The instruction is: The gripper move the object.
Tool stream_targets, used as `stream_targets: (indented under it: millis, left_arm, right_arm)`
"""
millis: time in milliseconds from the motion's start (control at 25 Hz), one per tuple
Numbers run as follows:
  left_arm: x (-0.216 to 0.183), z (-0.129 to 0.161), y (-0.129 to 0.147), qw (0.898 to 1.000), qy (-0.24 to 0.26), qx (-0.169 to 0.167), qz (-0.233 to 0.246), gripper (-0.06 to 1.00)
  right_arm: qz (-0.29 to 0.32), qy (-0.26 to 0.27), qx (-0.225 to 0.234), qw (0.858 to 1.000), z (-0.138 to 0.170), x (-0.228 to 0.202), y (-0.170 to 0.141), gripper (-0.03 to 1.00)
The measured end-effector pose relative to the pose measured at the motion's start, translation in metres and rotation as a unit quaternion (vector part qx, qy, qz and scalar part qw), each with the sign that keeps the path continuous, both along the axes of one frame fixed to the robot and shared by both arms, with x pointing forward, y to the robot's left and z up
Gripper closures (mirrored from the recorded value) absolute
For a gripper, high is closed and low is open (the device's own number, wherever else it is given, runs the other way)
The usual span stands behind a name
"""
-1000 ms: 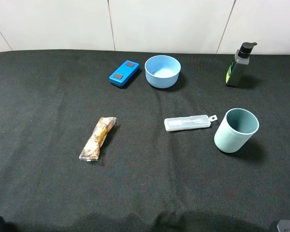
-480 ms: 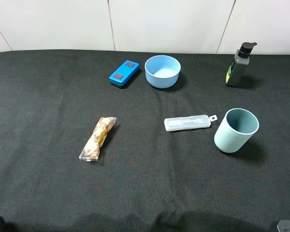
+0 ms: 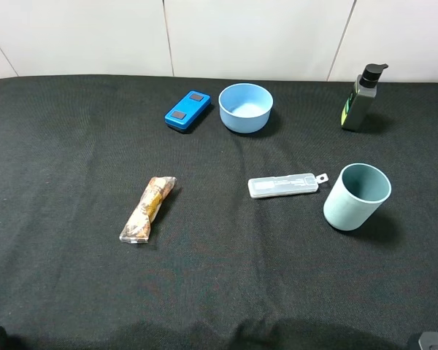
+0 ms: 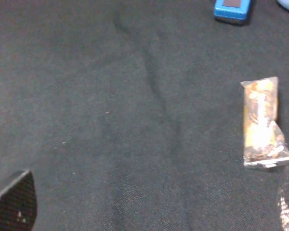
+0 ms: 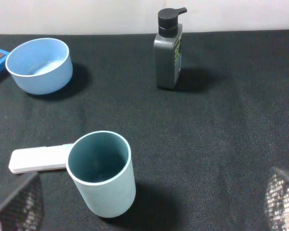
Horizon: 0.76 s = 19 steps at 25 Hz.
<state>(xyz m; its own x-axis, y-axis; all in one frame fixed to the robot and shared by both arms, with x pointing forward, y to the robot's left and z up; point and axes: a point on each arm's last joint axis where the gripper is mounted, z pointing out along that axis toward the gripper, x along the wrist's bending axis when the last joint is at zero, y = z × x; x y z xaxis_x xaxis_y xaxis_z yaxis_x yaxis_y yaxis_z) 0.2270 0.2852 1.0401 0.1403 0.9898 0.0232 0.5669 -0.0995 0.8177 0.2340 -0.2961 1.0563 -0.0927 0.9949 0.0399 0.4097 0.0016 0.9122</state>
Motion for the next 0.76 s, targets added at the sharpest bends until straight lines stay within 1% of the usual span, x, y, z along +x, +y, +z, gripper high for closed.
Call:
stream_targets:
  millis: [280, 760]
  left_arm:
    - [0.0012, 0.0000, -0.0008, 0.999, 0.000, 0.000, 0.038, -0.05]
    - [0.0012, 0.0000, -0.0009, 0.999, 0.000, 0.000, 0.040, -0.05]
  right_arm:
    - [0.000, 0.000, 0.000, 1.000, 0.0000, 0.0000, 0.0000, 0.27]
    - [0.000, 0.000, 0.000, 1.000, 0.0000, 0.0000, 0.0000, 0.27]
